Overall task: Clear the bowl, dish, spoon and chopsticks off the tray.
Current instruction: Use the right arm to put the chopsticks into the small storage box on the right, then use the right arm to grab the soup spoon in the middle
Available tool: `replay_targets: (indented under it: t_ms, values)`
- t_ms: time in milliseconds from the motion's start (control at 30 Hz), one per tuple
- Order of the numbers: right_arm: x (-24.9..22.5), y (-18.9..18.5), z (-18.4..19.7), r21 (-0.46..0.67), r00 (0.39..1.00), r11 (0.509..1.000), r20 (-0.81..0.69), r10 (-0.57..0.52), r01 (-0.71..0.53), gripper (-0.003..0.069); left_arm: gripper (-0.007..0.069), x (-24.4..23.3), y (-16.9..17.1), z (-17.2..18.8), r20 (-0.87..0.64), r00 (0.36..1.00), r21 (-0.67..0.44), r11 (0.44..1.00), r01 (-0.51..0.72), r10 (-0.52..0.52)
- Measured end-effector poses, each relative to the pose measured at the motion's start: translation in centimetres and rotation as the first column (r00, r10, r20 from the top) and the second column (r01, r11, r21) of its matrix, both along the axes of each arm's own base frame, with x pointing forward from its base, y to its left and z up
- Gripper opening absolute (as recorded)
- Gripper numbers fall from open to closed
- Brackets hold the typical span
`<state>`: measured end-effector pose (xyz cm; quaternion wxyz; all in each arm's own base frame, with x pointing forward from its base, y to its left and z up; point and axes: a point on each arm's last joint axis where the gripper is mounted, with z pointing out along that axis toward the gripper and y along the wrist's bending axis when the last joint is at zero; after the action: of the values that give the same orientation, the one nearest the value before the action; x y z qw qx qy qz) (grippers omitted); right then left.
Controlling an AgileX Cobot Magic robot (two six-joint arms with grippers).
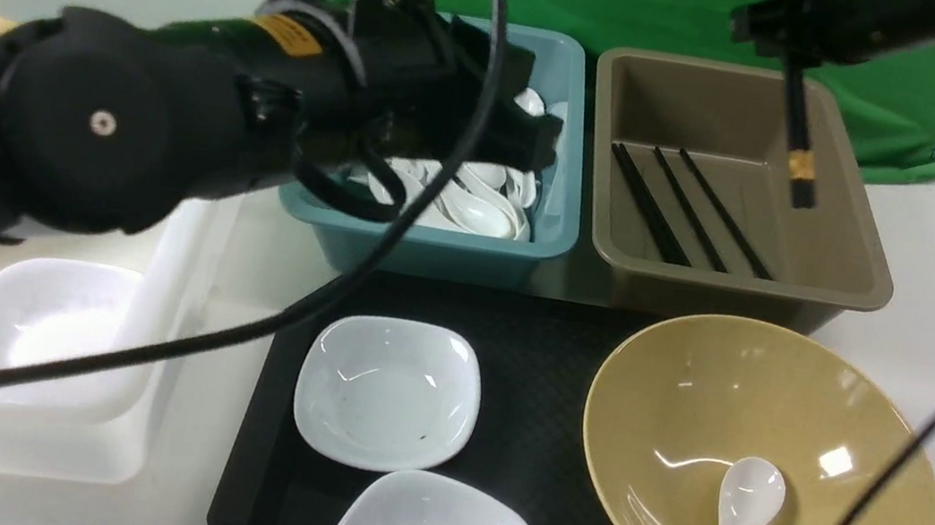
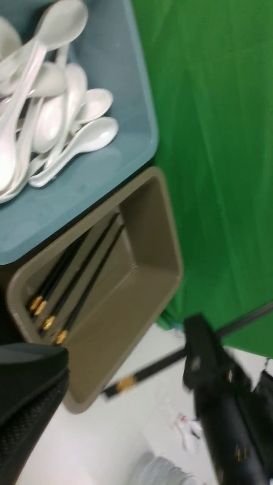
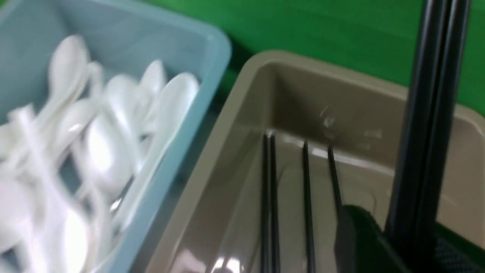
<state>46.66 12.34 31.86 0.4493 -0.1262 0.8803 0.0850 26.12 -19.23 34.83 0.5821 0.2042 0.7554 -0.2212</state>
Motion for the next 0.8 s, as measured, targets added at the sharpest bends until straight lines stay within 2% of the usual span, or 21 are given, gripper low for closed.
replay_targets:
  t_ms: [167, 233, 300, 400, 467, 533, 600, 667, 700, 733, 800]
  values:
    - [2.8, 0.5, -5.6, -0.013, 1.000, 1.000, -0.008, -0.014, 0.013, 0.0085, -0.0006, -0.3, -0.4, -1.1, -0.085, 0.995, 0.047, 0.997, 0.054, -0.050]
    - [3.1, 0.6, -6.9, -0.026, 0.999, 1.000, -0.039, -0.012, 0.011, 0.0116, -0.0006, -0.5, -0.5, -1.4, -0.121, 0.990, 0.064, 0.995, 0.080, -0.072]
    - [3.0, 0.5, -7.7, -0.051, 0.997, 0.999, -0.078, -0.011, 0.007, 0.0218, -0.0006, -0.8, -0.6, -1.8, -0.162, 0.982, 0.080, 0.991, 0.108, -0.094]
    - [2.4, 0.1, -7.5, -0.086, 0.990, 0.996, -0.138, -0.017, 0.005, 0.0416, -0.0006, -1.3, -0.7, -2.3, -0.246, 0.961, 0.085, 0.985, 0.148, -0.123]
    - [1.3, -0.3, -6.3, -0.117, 0.980, 0.993, -0.198, -0.024, 0.001, 0.0479, -0.0006, -1.7, -0.9, -2.4, -0.306, 0.941, 0.082, 0.981, 0.176, -0.144]
    - [-0.2, -0.7, -4.4, -0.146, 0.965, 0.989, -0.259, -0.032, -0.007, 0.0442, -0.0006, -2.0, -1.0, -2.0, -0.349, 0.922, 0.077, 0.976, 0.205, -0.166]
    - [-2.6, -1.5, -1.5, -0.179, 0.943, 0.983, -0.331, -0.033, -0.029, 0.0301, -0.0006, -2.3, -1.2, -1.3, -0.396, 0.896, 0.076, 0.966, 0.247, -0.199]
    - [-5.4, -2.2, 1.5, -0.190, 0.922, 0.981, -0.385, -0.041, -0.036, 0.0107, -0.0006, -2.6, -1.4, -0.5, -0.417, 0.881, 0.075, 0.958, 0.277, -0.222]
    - [-5.9, -2.3, 2.1, -0.190, 0.922, 0.981, -0.386, -0.041, -0.035, 0.0097, -0.0006, -2.6, -1.4, -0.4, -0.420, 0.880, 0.076, 0.957, 0.280, -0.223]
    - [-7.5, -2.6, 3.6, -0.168, 0.920, 0.985, -0.392, -0.034, -0.035, 0.0046, -0.0006, -2.8, -1.3, 0.0, -0.434, 0.870, 0.093, 0.948, 0.304, -0.236]
    - [-10.3, -2.6, 5.2, -0.105, 0.914, 0.994, -0.406, -0.014, -0.031, 0.0018, -0.0006, -3.0, -1.2, 0.2, -0.446, 0.863, 0.123, 0.938, 0.323, -0.239]
